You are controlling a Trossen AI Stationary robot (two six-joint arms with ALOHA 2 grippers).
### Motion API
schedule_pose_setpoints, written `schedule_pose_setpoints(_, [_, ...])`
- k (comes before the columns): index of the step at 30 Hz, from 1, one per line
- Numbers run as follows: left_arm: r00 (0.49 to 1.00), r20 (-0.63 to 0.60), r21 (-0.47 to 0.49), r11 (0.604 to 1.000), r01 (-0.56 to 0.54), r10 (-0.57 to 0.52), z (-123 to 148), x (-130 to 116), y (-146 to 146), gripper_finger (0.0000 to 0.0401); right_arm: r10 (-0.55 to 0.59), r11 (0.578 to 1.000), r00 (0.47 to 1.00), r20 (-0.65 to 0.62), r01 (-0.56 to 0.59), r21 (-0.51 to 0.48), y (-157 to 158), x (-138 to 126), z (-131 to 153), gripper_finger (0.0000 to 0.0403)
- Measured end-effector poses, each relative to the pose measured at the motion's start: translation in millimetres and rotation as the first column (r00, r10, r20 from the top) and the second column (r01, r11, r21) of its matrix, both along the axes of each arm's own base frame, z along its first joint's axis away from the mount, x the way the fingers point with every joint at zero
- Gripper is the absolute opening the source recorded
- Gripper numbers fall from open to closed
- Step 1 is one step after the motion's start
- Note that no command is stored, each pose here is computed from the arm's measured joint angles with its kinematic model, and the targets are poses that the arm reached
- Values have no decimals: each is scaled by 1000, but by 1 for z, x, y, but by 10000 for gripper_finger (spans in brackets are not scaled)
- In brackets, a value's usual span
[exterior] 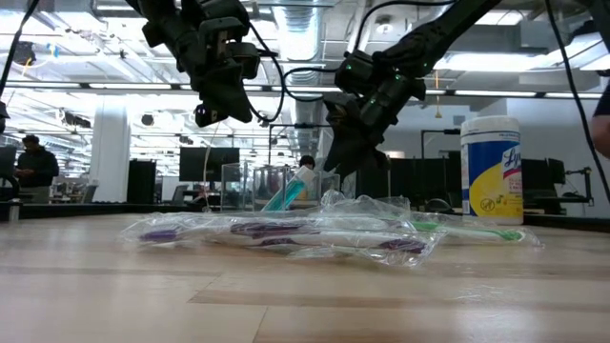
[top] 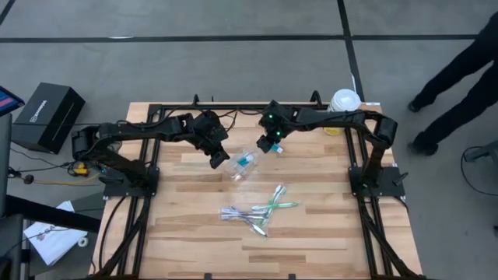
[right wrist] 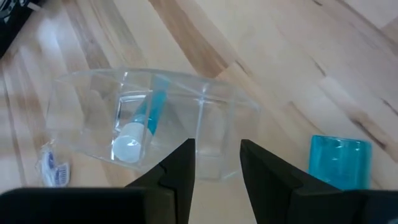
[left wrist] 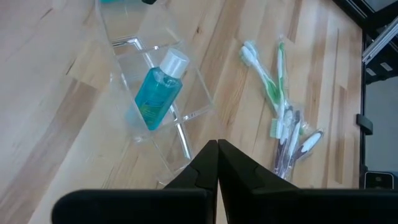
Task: Pick & Place toothbrushing station
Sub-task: Adjust the transparent organizer on the table
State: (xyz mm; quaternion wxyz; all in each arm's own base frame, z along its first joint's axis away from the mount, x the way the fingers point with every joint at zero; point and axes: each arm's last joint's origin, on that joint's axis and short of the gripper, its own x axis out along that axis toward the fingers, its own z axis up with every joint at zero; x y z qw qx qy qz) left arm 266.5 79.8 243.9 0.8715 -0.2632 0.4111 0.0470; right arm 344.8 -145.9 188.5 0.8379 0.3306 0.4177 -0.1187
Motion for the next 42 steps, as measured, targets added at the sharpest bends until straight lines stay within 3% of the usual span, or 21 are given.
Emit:
schedule_pose_setpoints(11, [1000,0,0,1000,1,-1,0,0,0,0,-15,1000,1000,-12,15,-3,0,-1,-1,109])
schedule_pose_setpoints(23, [1000,3,-8,1000,13,-13,0,0,-2,0,-29,999,1000,-10,30,23,-4,0,-4,143])
schedule_pose_setpoints(28, [1000,6,-16,1000,19,-19,0,0,-2,0,-6,996,999,-44,10,92,1,7,-24,112])
schedule_pose_setpoints(34, [1000,4,-17,1000,18,-18,0,0,-2,0,-7,995,997,-76,14,94,4,14,-28,12])
schedule_pose_setpoints(42, [1000,9,-11,1000,22,-22,1,1,-2,0,-58,997,988,-142,65,47,-8,17,-2,4])
